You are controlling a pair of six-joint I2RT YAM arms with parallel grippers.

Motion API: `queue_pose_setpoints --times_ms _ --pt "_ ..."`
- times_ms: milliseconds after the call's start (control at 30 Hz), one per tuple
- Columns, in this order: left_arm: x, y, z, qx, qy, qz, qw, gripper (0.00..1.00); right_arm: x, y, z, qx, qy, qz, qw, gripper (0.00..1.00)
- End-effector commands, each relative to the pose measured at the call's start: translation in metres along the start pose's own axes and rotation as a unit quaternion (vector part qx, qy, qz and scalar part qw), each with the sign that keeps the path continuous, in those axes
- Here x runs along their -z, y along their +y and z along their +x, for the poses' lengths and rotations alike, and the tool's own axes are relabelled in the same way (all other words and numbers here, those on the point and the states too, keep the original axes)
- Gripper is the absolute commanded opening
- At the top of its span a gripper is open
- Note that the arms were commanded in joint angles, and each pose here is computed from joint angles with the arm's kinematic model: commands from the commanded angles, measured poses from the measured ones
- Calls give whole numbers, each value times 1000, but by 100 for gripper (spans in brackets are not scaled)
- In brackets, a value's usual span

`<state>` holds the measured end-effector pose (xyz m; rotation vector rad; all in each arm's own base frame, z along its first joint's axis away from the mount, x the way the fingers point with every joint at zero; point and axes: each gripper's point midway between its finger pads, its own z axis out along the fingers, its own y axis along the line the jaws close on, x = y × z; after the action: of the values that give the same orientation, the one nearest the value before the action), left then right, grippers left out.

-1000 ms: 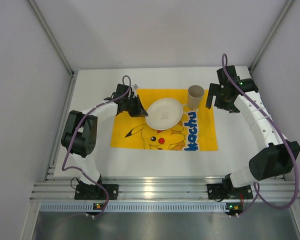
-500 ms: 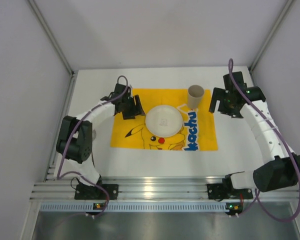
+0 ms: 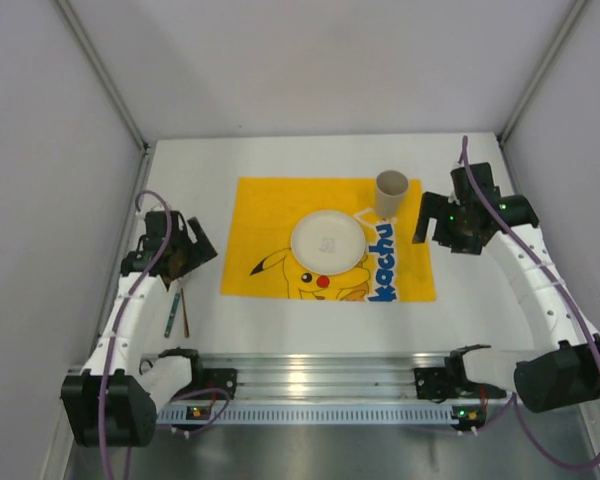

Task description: Set the dinner table for one person

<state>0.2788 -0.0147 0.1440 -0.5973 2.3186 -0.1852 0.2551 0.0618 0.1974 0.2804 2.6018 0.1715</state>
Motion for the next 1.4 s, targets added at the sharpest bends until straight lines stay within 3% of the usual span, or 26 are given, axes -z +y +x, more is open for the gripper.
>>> queue_pose_setpoints --times_ms 0,233,400,633,767,867,1033,1200,1367 --pt "-2 38 6 24 -1 -84 996 92 5 20 -6 13 -11 -43 999 94" --pt "-46 72 14 -21 88 -128 988 92 5 29 -1 33 1 -48 998 94" --pt "-65 78 7 -42 102 -108 988 92 4 25 0 35 6 -36 999 94" --pt "-96 103 17 -86 185 -150 967 87 -5 23 4 36 23 -27 999 94" --pt "-113 97 31 -79 219 -122 965 65 -9 20 -1 37 22 -10 999 94" --pt "-124 101 43 -76 245 -126 958 59 -11 19 -5 39 23 -2 999 94" --pt "-131 99 37 -71 236 -125 961 44 -12 17 -10 40 23 9 999 94" --pt "-139 88 7 -58 203 -119 970 40 -15 18 -10 37 27 10 999 94" --pt "-142 64 -47 -36 148 -100 983 38 -16 21 -14 38 29 8 999 93"
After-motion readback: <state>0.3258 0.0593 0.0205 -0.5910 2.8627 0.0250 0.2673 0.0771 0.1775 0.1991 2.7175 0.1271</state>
